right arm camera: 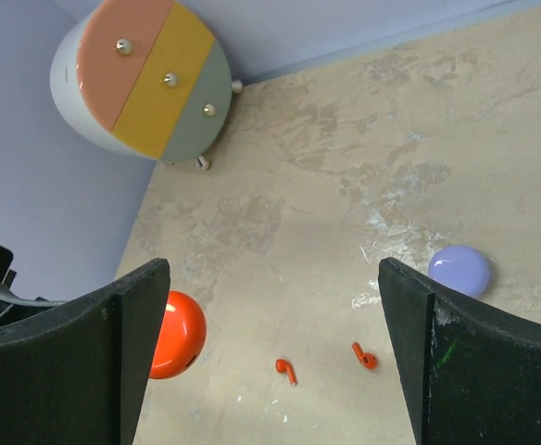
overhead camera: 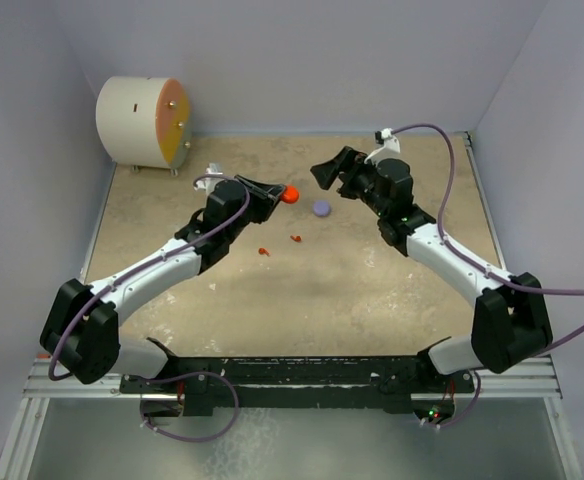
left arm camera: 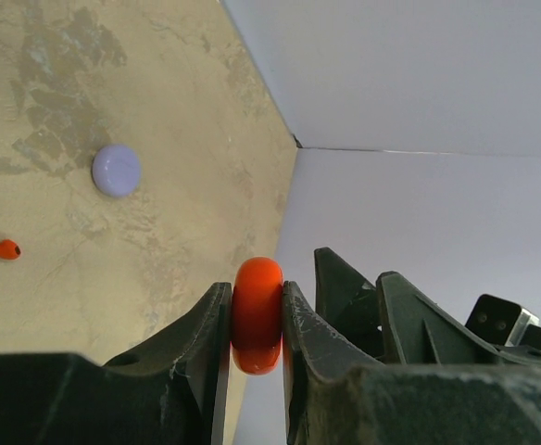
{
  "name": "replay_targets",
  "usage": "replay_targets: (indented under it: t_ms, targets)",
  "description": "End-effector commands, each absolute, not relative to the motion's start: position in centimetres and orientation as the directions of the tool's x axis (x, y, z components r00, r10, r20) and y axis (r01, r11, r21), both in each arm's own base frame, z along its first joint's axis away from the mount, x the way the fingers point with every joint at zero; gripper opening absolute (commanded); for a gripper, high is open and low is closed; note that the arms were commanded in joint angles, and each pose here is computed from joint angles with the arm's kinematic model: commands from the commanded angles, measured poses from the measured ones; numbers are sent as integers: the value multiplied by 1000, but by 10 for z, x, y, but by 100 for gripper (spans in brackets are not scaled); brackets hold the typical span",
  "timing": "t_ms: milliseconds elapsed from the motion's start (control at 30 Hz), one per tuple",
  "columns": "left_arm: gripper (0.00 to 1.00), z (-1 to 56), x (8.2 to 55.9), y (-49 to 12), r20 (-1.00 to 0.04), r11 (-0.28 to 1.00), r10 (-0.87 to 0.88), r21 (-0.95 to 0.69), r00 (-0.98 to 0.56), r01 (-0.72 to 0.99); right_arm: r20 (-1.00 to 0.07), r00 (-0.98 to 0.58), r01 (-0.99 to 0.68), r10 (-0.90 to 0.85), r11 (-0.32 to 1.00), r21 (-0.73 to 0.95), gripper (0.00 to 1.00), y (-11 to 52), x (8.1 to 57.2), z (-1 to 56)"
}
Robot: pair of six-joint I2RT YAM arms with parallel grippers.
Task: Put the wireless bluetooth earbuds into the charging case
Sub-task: Open the charging case.
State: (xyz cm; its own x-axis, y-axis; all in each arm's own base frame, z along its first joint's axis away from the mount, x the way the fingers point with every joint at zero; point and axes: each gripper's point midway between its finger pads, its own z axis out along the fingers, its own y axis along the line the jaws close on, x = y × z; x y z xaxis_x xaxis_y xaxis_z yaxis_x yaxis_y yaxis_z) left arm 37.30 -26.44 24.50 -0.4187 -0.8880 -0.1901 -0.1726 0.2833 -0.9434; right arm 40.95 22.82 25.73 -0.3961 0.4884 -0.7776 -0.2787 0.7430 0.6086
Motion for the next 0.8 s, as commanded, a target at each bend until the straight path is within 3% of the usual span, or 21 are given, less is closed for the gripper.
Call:
replay_targets:
  t_ms: [0, 767]
  targets:
    - [0, 249, 378, -256, -149, 247, -922, -937, -356, -248, -801, -351, -328, 485, 738, 590, 95, 234, 415, 284]
    - [0, 247, 383, -263, -139, 238, -917, -943, -375, -232, -775, -467, -316, 425, 738, 596, 94, 273, 390, 236]
